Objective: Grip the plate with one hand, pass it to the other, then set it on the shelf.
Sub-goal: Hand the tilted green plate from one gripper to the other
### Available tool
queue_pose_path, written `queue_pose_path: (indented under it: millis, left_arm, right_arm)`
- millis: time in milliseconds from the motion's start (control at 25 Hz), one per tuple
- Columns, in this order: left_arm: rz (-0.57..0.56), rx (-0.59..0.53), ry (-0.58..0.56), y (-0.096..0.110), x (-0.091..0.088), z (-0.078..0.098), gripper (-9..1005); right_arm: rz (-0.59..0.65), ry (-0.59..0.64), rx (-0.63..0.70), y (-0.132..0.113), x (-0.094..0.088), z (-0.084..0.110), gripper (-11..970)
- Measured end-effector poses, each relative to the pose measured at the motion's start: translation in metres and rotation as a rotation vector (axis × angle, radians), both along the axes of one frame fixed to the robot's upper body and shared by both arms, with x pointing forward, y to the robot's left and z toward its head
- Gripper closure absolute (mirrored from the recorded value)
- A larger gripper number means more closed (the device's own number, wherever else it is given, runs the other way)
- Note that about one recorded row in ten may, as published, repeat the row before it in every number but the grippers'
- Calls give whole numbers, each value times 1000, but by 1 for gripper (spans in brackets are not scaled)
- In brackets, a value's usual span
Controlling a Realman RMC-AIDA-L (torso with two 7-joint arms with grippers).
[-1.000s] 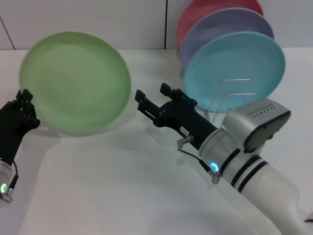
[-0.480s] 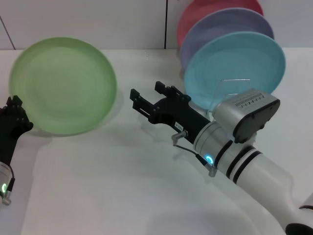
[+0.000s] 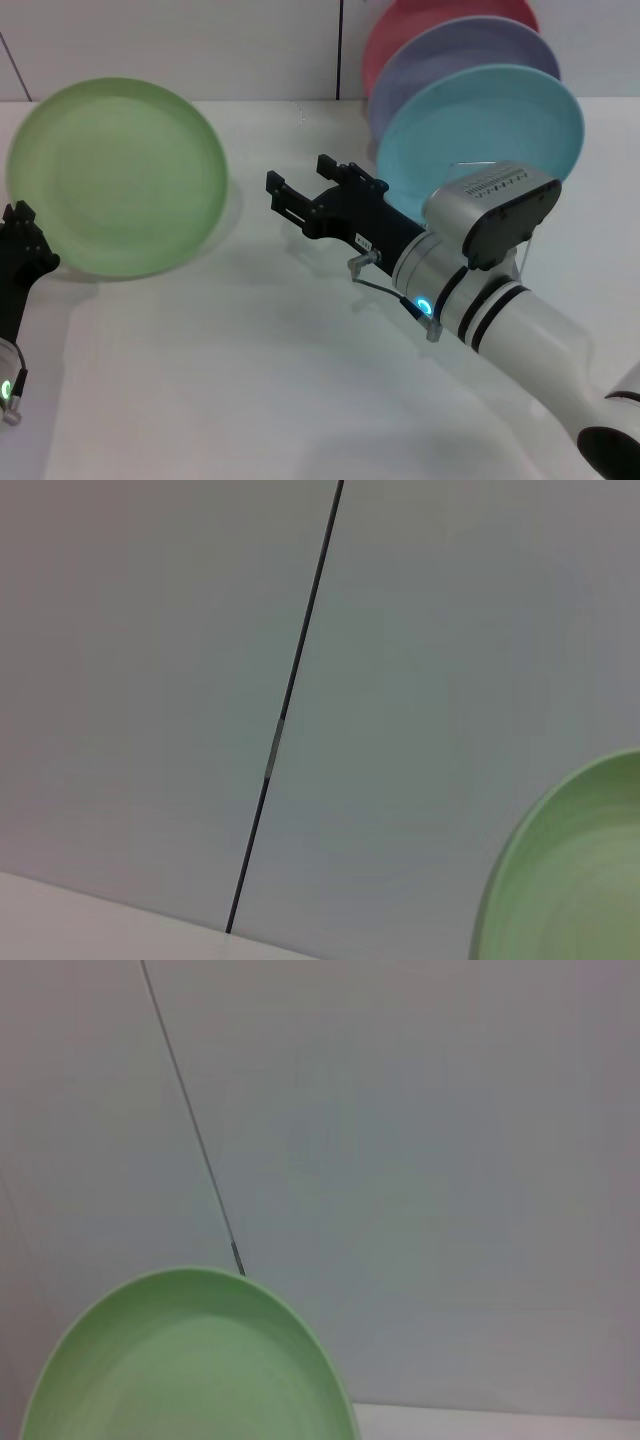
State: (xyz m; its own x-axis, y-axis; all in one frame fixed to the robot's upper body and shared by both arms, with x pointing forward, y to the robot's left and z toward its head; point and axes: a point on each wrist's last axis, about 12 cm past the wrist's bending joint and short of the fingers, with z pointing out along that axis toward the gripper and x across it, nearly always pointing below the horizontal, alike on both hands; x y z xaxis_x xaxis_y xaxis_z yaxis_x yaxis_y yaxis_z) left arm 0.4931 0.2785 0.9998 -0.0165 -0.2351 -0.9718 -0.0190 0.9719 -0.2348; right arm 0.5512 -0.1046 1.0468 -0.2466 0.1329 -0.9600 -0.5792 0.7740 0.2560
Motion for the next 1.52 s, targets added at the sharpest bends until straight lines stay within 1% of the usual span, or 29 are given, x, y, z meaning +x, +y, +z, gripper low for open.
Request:
queue_pose_path:
  millis: [240, 600, 800, 840, 1040, 1520]
  left_arm:
    - [3, -9, -12, -1, -3, 0, 918]
    - [-23, -18, -14, -7, -7, 0, 915]
    - [-39, -22, -22, -10, -10, 0, 913]
    - [-43, -24, -22, -11, -11, 0, 913]
    - [-43, -28, -23, -12, -11, 0, 911]
    - [-77, -31, -28, -18, -9, 2, 908]
  right_arm:
    - [34, -7, -36, 6, 4, 3, 213]
    - [45, -11, -54, 10, 10, 6, 214]
    - [25, -8, -68, 8, 19, 8, 214]
    - [27, -8, -79, 9, 22, 9, 214]
    - [53, -15, -110, 14, 26, 12, 215]
    - [63, -4, -134, 16, 27, 10, 216]
